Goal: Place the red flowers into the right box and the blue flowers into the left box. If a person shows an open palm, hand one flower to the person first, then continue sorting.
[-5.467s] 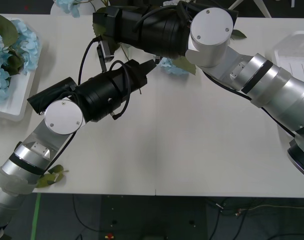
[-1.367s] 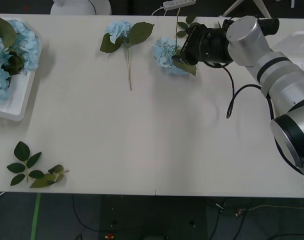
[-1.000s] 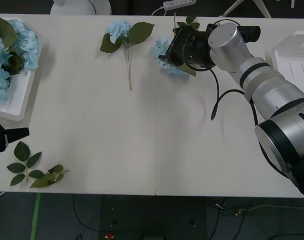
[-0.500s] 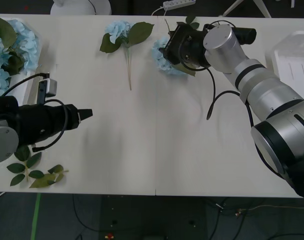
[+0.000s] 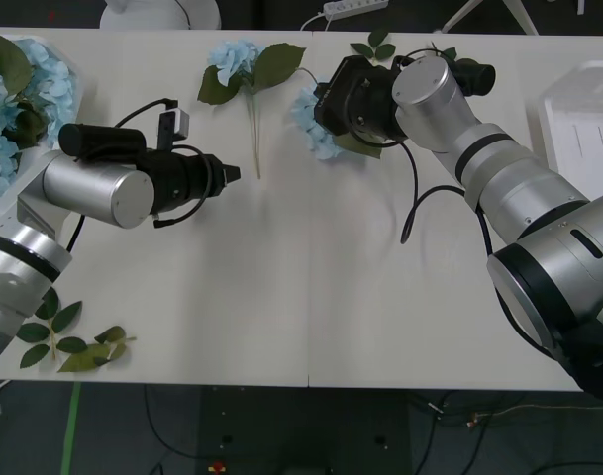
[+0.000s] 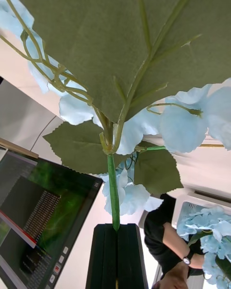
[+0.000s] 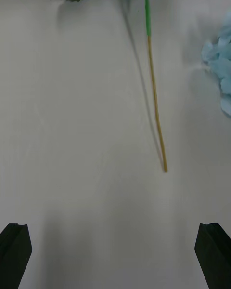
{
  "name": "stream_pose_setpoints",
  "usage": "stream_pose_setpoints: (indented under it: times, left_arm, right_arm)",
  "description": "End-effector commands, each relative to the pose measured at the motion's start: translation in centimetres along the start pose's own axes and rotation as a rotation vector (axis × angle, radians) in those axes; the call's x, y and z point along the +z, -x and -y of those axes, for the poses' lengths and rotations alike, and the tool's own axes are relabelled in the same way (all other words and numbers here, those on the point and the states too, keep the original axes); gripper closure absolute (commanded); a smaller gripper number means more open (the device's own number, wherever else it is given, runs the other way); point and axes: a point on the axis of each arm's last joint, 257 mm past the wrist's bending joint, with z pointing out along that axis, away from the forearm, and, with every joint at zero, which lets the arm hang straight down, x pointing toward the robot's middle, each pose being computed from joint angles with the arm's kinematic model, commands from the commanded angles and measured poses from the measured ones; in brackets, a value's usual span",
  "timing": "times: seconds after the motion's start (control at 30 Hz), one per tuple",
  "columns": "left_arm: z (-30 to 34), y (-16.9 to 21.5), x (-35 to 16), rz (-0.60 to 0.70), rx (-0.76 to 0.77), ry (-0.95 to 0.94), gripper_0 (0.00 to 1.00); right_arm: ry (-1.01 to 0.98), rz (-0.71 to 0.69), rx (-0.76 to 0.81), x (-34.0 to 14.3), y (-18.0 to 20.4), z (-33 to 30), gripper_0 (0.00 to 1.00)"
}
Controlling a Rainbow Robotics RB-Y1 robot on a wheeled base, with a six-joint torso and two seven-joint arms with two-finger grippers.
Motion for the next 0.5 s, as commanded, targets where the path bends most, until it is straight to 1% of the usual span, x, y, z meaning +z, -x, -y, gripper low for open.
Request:
stream_pose_setpoints:
  times: [0.03, 0.17, 0.3, 0.37, 0.43, 0.5]
  left_arm:
    - [4.5, 2.9, 2.1, 0.049, 0.066, -0.038, 0.00]
    - [6.1, 3.3, 3.9, 0.019, 0.138, -0.011, 0.00]
    - [7.2, 4.2, 5.5, 0.062, 0.242, 0.021, 0.00]
    - [7.4, 4.3, 6.0, 0.092, 0.290, 0.027, 0.00]
    - [7.7, 4.0, 6.6, 0.117, 0.348, 0.036, 0.00]
    - [7.5, 3.5, 7.0, 0.121, 0.385, 0.048, 0.00]
  right_arm:
    - [-0.026, -0.052, -0.109, 0.1, -4.1, -0.7, 1.00]
    - [-0.132, -0.049, -0.188, -1.2, -3.0, 0.3, 1.00]
    - [-0.191, -0.037, -0.313, -2.7, -1.1, -0.2, 1.00]
    - [-0.228, -0.024, -0.384, -3.6, 0.2, -0.4, 1.00]
    - [-0.318, 0.006, -0.486, -5.7, 2.7, -0.2, 1.00]
    - [-0.384, 0.028, -0.549, -7.5, 4.7, -0.4, 1.00]
